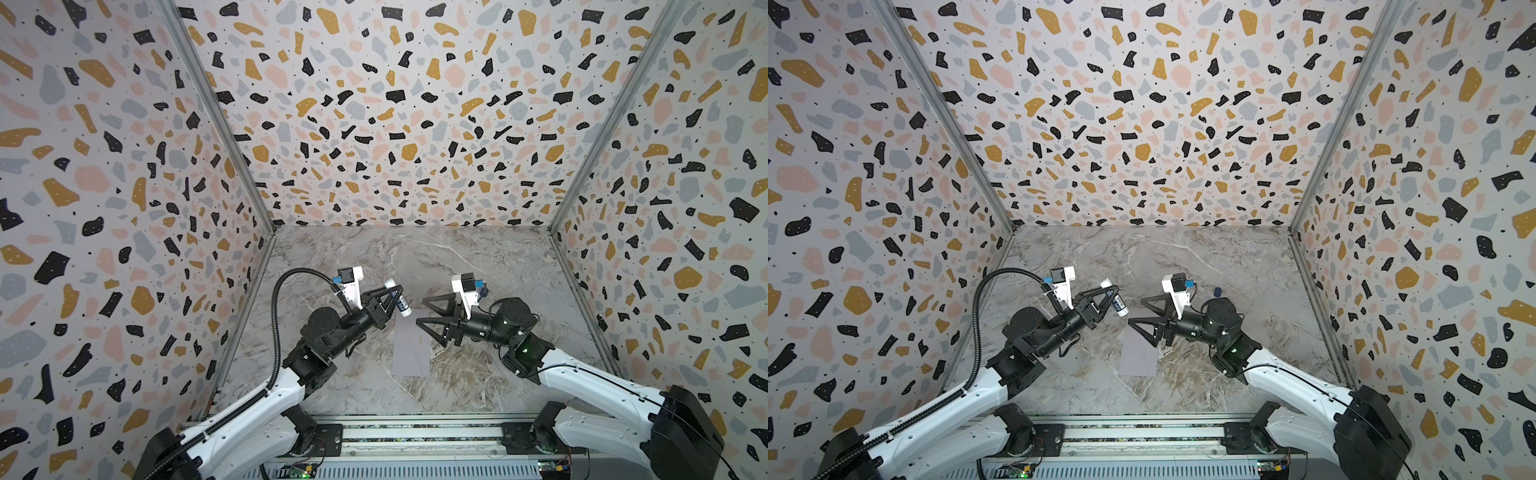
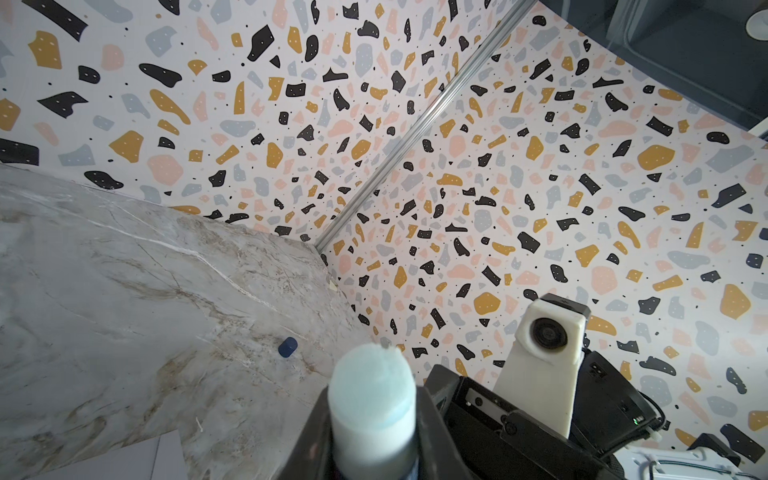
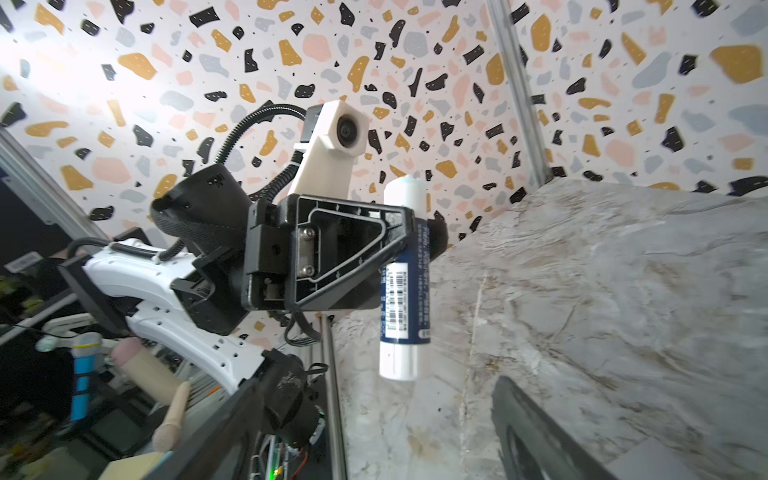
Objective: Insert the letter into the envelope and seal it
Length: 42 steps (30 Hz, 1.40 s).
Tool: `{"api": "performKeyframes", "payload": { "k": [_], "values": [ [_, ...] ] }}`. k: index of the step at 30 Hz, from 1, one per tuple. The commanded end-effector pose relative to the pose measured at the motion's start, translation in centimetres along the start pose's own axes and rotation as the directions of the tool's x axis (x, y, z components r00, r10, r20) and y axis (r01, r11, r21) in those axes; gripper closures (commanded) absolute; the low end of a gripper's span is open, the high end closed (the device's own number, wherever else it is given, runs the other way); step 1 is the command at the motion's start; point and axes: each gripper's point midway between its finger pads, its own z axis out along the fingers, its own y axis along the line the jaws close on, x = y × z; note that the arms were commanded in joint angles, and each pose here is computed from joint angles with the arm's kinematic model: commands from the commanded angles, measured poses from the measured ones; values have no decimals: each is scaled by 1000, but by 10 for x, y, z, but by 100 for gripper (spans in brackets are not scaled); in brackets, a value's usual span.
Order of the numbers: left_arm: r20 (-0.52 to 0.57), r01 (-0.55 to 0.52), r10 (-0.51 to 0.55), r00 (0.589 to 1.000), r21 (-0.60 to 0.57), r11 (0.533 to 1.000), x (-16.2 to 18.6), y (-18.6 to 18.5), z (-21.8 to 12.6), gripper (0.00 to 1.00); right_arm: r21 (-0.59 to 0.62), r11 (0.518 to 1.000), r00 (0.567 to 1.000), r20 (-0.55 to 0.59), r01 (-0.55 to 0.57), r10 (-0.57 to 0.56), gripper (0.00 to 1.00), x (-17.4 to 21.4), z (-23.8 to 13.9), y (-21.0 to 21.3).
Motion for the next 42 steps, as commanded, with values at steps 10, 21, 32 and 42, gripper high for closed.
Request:
{"api": "performKeyframes", "payload": {
  "k": [10,21,32,42],
  "values": [
    [77,-24,15,997,119,993,-26,-35,-3,100,-151,981,992,9,-125,128,32,-9,12,14],
    [80,-15,6,997,124,992,-26,-35,-3,100,-128,981,988,31,-145,150,42,-12,20,3],
    [72,-7,-2,997,123,992,-23,-33,-2,100,-151,978,987,46,-145,154,55,-17,27,5],
    [67,-1,-7,998,119,993,-21,-30,-2,100,-152,977,986,49,-151,160,73,-17,31,5]
  ]
}}
